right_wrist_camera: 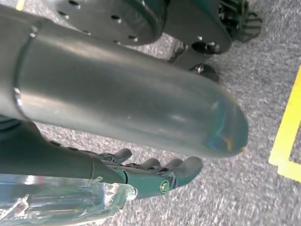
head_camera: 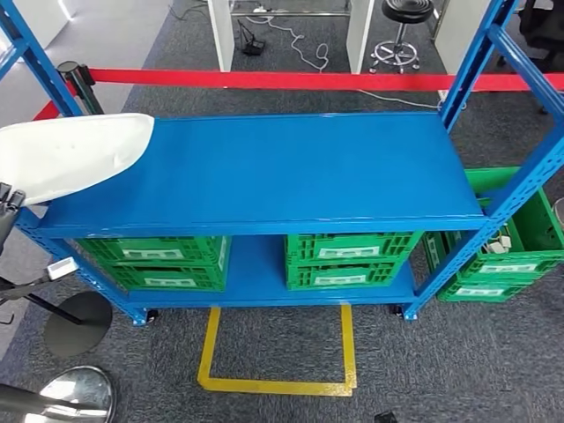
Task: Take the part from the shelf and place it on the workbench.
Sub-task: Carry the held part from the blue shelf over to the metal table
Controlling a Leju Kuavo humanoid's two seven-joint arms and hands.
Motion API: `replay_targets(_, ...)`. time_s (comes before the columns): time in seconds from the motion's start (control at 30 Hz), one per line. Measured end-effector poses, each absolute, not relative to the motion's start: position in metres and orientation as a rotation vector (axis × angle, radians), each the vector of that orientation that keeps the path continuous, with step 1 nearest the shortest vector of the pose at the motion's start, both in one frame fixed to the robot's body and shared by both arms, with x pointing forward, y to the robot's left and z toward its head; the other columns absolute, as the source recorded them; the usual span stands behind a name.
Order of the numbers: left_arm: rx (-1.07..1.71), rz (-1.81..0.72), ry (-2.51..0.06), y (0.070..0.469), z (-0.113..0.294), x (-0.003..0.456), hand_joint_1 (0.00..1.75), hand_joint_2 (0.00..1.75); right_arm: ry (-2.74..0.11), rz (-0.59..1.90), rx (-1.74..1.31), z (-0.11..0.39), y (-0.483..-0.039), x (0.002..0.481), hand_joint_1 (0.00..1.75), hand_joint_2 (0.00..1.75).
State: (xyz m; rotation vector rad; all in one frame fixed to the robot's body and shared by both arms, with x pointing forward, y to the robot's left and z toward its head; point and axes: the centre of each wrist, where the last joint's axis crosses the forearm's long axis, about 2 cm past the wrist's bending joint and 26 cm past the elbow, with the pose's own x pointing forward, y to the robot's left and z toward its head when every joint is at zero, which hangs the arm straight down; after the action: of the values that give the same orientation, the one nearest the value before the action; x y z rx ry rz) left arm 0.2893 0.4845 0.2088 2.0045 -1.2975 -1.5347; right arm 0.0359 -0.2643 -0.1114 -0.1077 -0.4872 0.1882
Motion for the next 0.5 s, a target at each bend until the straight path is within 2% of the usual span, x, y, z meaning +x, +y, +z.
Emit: replay_targets(0.5, 2.038, -1.499, -1.198, 0.517, 0.21, 0.263, 1.75, 1.75, -0.493, 0.201, -0.103, -0.111, -0.255, 0.036, 0.0, 0.0)
